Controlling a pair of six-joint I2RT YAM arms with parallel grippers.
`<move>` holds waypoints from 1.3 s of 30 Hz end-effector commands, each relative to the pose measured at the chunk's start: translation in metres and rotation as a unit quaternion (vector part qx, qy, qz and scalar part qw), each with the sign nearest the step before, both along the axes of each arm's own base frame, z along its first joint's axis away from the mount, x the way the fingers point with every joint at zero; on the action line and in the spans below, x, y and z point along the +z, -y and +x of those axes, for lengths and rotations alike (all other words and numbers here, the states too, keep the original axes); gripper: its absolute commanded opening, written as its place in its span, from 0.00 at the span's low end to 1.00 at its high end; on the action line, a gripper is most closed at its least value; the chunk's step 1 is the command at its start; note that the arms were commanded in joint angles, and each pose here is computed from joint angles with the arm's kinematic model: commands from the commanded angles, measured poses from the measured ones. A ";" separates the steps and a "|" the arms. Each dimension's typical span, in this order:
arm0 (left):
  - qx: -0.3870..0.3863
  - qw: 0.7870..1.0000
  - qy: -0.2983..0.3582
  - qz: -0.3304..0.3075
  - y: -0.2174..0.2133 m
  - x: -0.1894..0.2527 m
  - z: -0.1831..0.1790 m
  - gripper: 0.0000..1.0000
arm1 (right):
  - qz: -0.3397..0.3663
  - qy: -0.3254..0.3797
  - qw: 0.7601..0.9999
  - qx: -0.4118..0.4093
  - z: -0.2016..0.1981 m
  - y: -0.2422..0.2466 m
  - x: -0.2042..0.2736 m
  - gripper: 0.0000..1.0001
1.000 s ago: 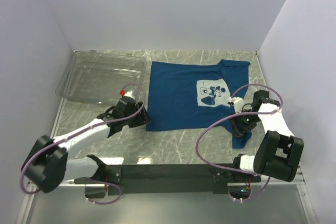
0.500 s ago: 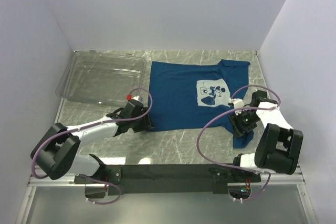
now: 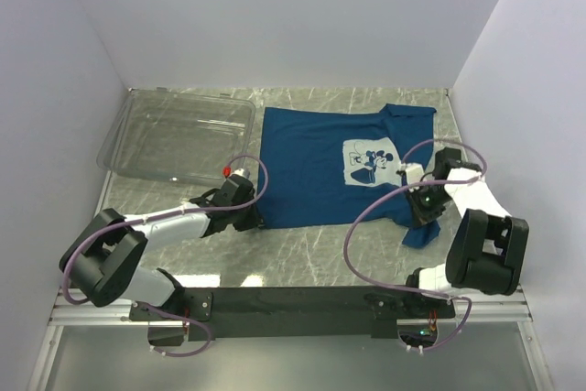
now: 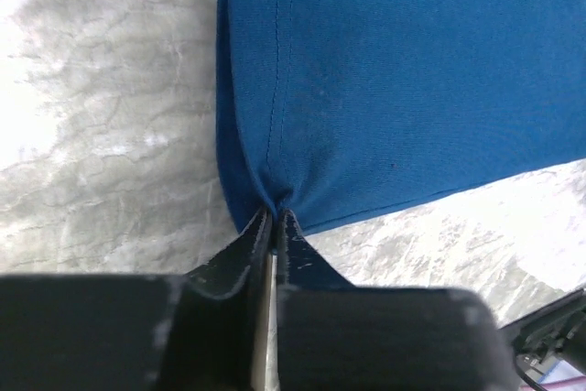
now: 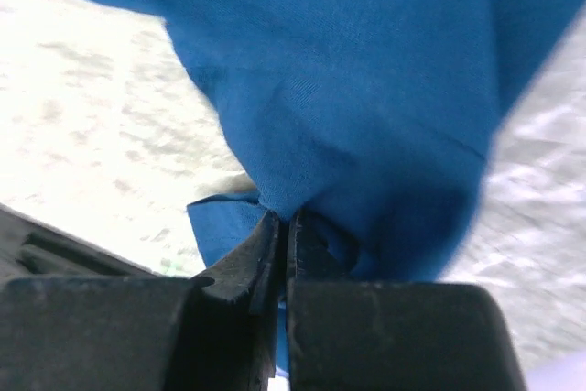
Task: Fold and stack the t-shirts
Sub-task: Flatten the tshirt out
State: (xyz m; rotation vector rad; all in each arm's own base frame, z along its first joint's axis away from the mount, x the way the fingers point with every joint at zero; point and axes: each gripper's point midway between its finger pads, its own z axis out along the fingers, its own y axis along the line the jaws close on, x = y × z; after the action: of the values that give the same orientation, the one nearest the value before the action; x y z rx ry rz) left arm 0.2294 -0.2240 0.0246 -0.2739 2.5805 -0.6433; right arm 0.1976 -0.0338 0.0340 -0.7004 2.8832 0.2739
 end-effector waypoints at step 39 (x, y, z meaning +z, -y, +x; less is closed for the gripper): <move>0.007 0.999 0.050 0.005 -0.010 0.040 0.004 0.00 | 0.066 -0.025 0.964 0.257 -0.007 -0.103 0.060 0.00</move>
State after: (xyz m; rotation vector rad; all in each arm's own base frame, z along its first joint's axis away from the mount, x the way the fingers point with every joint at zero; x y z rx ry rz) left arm 0.2345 -0.2142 0.0568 -0.2550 2.5051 -0.6102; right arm 0.1810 0.0689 0.0896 -1.3997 2.6881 0.6249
